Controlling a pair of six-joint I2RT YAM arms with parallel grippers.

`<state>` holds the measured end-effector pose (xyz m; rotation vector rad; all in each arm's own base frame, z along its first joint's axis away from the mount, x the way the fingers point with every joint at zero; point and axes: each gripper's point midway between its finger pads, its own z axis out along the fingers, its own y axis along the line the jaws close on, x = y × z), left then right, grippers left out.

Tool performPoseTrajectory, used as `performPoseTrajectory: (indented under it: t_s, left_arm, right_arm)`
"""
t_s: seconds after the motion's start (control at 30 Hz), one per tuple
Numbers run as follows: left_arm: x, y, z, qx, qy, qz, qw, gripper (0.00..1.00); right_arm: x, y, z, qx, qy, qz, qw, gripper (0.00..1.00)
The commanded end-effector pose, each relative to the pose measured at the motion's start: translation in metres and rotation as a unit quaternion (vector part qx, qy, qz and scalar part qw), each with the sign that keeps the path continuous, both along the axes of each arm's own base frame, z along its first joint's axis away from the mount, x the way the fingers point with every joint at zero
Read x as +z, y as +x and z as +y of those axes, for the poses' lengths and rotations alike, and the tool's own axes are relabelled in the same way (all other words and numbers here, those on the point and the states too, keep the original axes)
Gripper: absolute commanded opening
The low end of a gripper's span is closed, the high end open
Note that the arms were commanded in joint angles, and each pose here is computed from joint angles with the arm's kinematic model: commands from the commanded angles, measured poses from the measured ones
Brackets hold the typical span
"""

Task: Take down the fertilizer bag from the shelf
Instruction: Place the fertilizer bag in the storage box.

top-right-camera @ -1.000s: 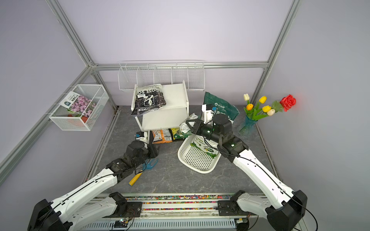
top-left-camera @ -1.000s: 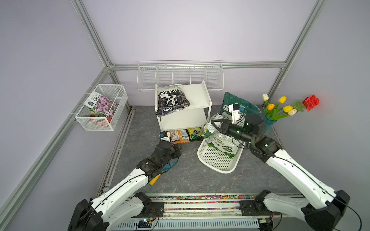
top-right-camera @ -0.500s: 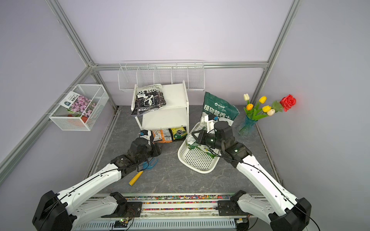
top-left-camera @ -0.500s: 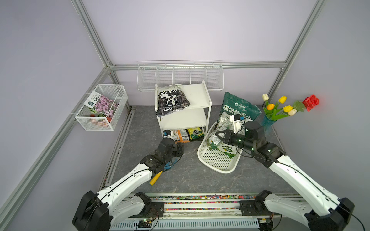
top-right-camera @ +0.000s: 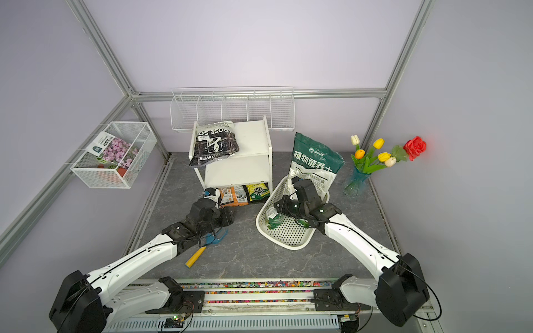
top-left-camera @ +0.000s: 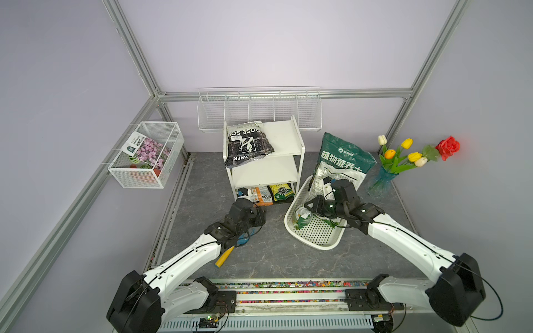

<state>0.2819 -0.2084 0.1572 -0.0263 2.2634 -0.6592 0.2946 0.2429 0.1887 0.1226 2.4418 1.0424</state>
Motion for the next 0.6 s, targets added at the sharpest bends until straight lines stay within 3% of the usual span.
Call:
performPoseTrajectory:
  t_s: [0.0, 0.43, 0.57]
  left_arm:
    - [0.006, 0.001, -0.002, -0.003, -0.007, 0.0, 1.0, 0.57]
    - [0.002, -0.004, 0.004, 0.003, -0.007, 0.003, 1.0, 0.57]
    - [0.001, -0.006, 0.004, 0.002, -0.006, 0.004, 1.0, 0.57]
  right_arm:
    - [0.046, 0.031, 0.012, -0.007, 0.043, -0.089, 0.995, 0.0]
    - [0.021, 0.08, 0.046, 0.017, 0.03, -0.063, 0.997, 0.0]
    - [0.019, 0.082, 0.049, 0.024, 0.032, -0.057, 0.998, 0.33]
